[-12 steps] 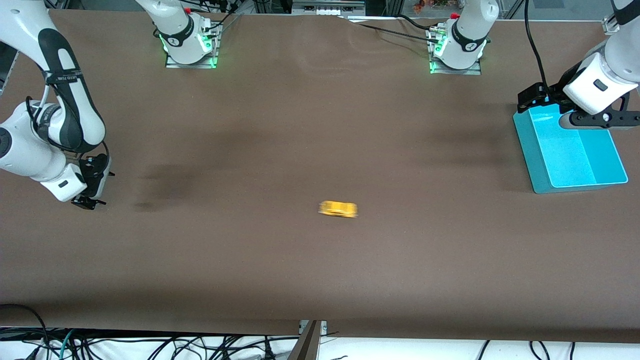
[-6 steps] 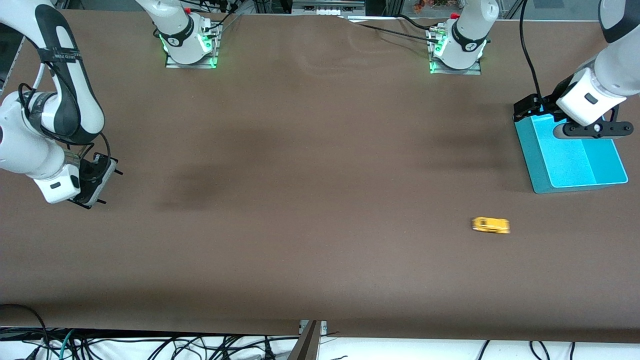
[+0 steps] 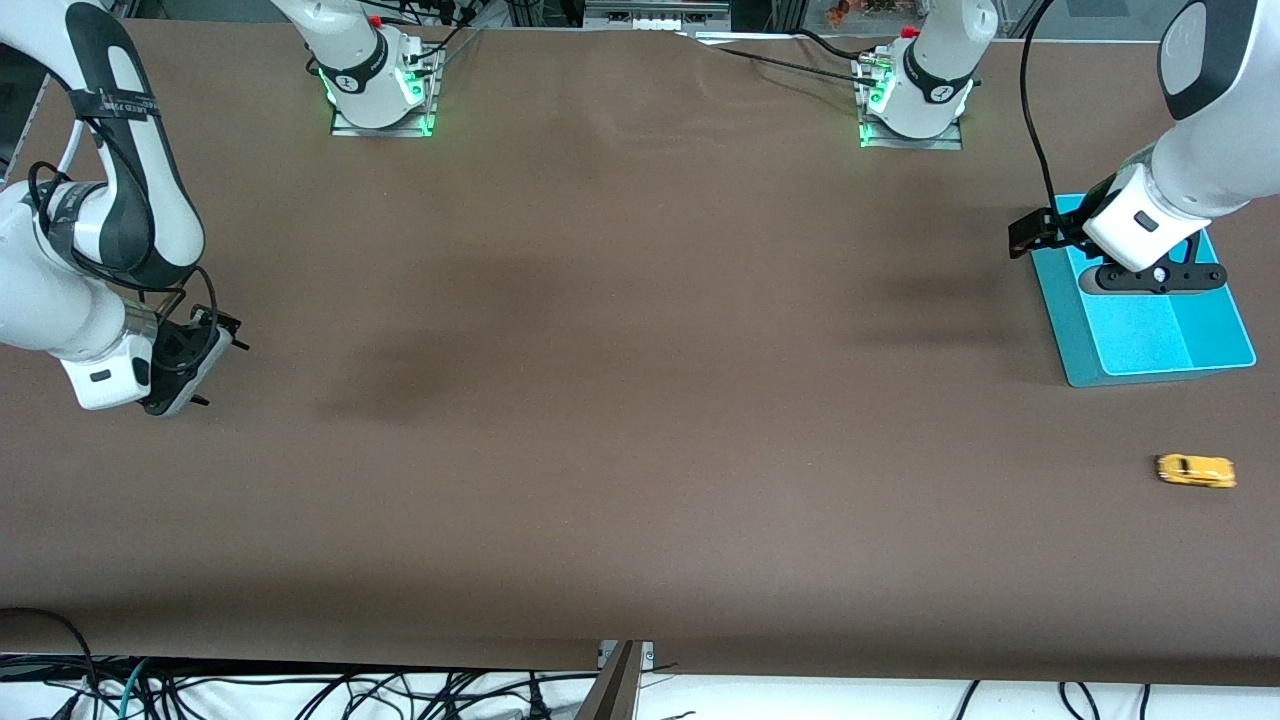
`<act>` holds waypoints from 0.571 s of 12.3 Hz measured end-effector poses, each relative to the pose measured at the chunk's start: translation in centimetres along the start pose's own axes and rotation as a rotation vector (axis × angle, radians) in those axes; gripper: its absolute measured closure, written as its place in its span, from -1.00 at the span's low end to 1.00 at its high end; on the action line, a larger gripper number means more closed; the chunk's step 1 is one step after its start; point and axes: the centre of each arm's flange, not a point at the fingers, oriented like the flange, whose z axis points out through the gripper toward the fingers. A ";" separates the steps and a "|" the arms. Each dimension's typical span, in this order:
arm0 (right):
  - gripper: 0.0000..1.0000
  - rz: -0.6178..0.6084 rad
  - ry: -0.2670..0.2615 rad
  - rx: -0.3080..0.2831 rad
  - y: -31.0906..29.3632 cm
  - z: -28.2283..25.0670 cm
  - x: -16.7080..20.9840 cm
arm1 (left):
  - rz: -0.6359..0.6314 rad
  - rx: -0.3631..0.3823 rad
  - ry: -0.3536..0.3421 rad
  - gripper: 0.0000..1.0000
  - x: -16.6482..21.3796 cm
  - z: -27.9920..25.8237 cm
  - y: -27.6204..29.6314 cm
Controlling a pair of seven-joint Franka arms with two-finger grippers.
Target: Wind and store yellow beetle car
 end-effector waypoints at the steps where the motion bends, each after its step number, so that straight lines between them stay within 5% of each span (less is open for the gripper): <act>1: -1.00 0.001 0.000 -0.001 0.0 -0.1 0.0 | 0.027 -0.001 0.015 -1.00 0.2 0.4 -0.2; 7: -1.00 0.000 -0.001 0.003 0.0 -0.2 0.1 | 0.386 -0.015 0.026 -1.00 2.6 4.8 -6.2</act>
